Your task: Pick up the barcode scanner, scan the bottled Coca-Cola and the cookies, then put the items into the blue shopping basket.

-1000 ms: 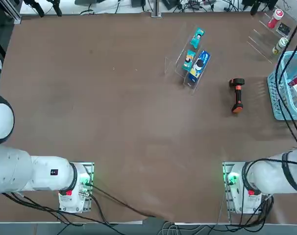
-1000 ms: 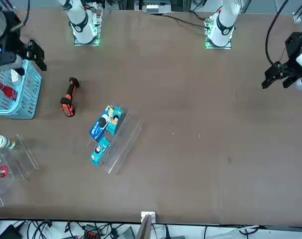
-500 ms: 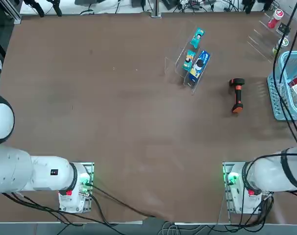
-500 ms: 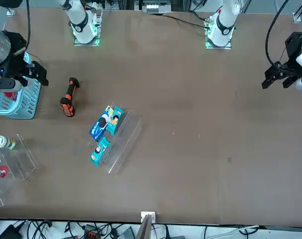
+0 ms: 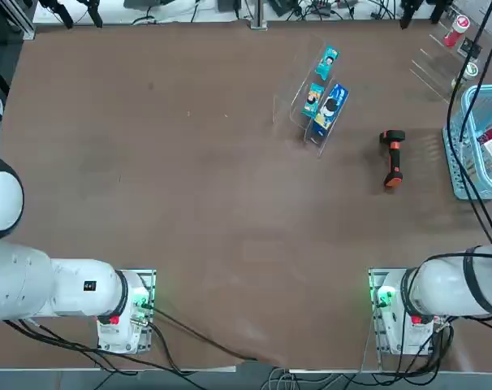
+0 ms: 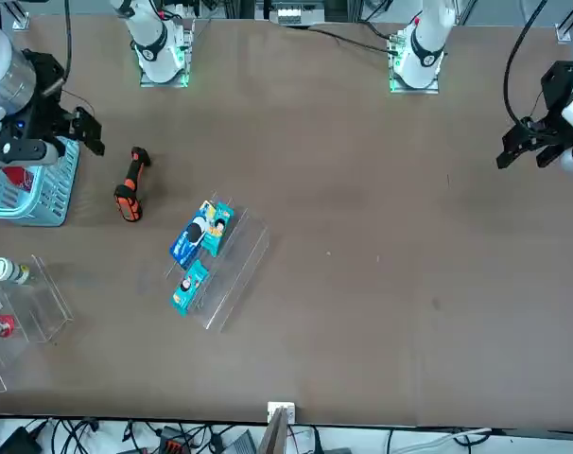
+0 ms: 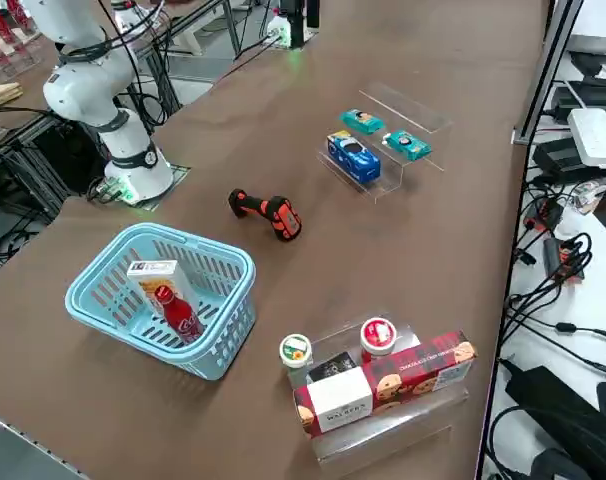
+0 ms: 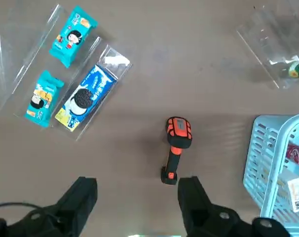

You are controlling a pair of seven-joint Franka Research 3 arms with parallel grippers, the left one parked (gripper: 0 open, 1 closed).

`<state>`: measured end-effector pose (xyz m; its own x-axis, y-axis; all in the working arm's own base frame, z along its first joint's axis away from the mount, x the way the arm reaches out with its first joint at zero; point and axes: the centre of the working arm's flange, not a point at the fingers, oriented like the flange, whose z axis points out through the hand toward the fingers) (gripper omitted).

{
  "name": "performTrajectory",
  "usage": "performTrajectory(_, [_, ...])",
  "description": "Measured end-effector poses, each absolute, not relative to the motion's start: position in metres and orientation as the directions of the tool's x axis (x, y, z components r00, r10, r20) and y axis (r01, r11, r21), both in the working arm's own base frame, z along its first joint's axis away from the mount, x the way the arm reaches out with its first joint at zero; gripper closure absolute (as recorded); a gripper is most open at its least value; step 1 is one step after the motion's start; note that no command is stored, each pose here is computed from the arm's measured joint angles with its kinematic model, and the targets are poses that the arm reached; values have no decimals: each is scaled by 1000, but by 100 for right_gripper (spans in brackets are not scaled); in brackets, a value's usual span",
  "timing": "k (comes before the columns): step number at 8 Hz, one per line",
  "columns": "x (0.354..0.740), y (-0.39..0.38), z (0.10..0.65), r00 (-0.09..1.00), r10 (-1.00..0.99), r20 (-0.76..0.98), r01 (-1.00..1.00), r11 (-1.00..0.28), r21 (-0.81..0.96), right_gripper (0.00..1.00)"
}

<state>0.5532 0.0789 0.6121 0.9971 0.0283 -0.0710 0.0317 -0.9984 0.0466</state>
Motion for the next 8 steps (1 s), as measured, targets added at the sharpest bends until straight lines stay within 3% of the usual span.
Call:
performTrajectory(4, [564,36,599,993,-59,-99,-59,-998,3,0])
performTrajectory(8, [539,28,622,994,-70,-89,-70,-998,0,0])
